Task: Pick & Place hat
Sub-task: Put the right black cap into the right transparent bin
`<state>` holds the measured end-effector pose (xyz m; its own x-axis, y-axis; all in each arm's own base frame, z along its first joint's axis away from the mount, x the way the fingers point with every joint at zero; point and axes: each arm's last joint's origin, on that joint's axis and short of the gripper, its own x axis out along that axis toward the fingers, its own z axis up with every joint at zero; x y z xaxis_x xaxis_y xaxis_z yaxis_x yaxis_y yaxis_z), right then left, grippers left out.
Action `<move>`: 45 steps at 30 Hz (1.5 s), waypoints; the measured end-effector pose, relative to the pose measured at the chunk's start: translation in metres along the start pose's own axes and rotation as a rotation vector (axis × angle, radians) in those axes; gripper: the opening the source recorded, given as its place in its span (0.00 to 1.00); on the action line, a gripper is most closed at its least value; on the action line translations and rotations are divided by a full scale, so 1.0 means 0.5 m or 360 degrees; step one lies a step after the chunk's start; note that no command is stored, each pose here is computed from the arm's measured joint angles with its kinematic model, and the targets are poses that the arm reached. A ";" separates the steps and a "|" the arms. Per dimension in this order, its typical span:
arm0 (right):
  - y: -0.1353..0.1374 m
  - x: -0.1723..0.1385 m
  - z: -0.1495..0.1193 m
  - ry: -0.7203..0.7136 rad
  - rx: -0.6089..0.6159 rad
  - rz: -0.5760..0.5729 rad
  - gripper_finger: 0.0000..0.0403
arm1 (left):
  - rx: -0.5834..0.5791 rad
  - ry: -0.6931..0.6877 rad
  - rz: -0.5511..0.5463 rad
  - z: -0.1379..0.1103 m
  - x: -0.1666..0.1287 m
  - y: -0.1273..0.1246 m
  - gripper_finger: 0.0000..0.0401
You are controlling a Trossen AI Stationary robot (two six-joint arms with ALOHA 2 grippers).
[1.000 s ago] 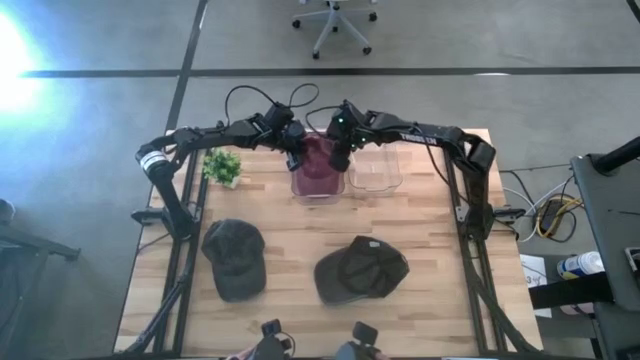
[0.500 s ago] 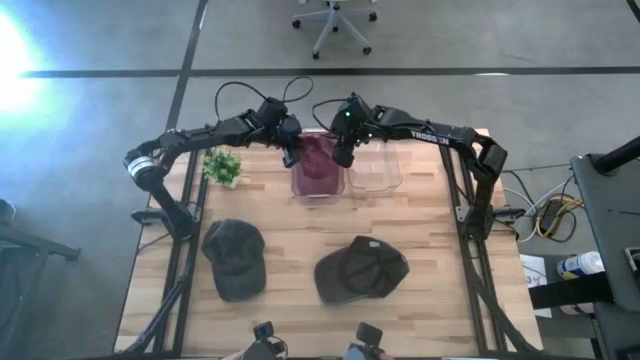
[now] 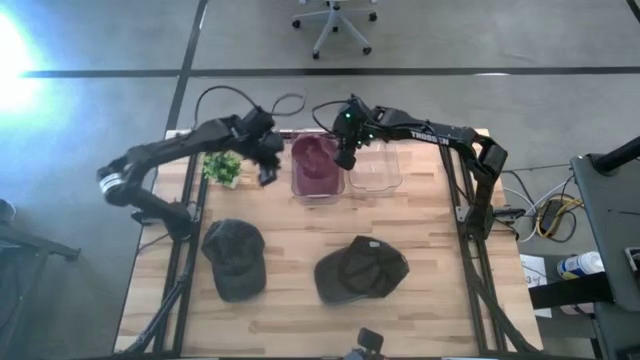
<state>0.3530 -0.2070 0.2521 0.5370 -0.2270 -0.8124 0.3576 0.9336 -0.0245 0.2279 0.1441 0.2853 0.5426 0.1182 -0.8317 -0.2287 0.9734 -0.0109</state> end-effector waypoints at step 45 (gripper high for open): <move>0.651 -0.178 -0.318 0.0505 -0.0848 0.0619 0.32 | 0.0939 -0.0191 -0.0378 -0.046 0.136 -0.329 0.23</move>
<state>0.3002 0.1613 0.2239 0.2732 0.1640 -0.9479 -0.2776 0.9569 0.0856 0.2836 -0.0123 0.2178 0.6180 -0.1259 -0.7761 0.3727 0.9160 0.1482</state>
